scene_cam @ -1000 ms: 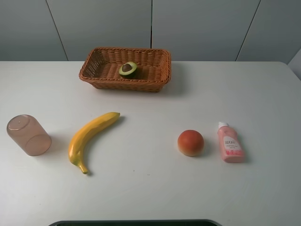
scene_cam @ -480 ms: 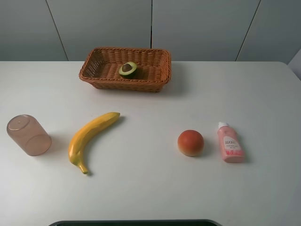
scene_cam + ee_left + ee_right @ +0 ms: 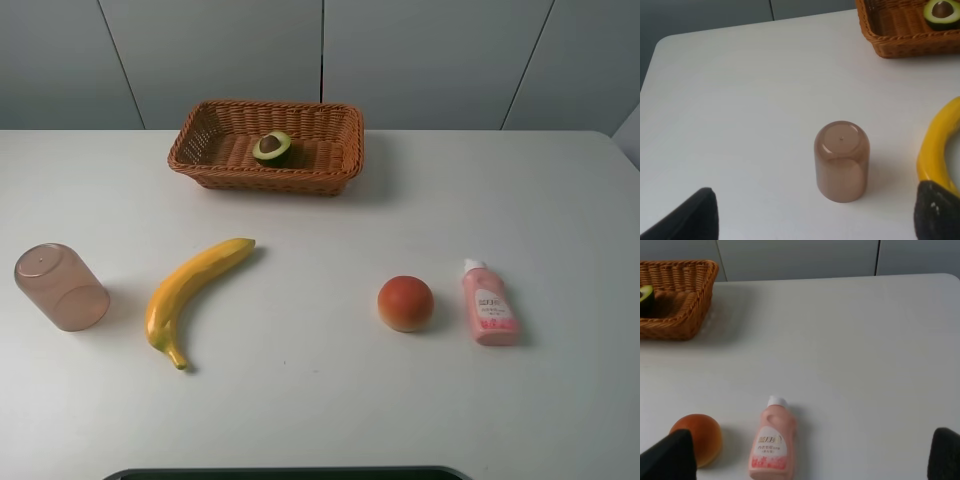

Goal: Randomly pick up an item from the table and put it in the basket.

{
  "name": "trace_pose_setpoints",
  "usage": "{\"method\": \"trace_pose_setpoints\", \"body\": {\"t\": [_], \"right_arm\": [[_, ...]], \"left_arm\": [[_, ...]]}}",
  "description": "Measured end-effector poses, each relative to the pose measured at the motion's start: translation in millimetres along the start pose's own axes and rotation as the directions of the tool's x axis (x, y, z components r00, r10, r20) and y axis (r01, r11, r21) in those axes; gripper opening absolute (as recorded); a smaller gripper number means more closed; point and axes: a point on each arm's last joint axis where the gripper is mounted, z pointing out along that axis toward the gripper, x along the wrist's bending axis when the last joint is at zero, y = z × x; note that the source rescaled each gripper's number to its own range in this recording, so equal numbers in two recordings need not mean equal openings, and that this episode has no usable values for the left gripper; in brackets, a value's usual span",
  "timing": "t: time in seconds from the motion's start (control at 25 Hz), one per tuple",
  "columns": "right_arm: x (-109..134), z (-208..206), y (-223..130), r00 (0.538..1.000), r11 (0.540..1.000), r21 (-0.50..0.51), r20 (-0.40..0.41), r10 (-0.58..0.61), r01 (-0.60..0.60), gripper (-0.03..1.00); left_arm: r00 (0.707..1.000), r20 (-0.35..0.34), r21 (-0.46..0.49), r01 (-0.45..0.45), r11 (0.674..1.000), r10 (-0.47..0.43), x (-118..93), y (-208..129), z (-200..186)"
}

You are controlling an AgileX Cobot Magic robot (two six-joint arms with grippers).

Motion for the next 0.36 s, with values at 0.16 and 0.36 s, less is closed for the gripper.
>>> {"method": "trace_pose_setpoints", "body": {"t": [0.16,0.36], "right_arm": [[0.0,0.0,0.0,1.0,1.0,0.0,0.0,0.0,0.0,1.0],[0.0,0.0,0.0,1.0,1.0,0.0,0.0,0.0,0.0,1.0]], "left_arm": [[1.0,0.0,0.0,0.0,1.0,0.0,0.0,0.0,0.0],[1.0,0.0,0.0,-0.002,1.0,0.002,0.0,0.0,0.0]]}}
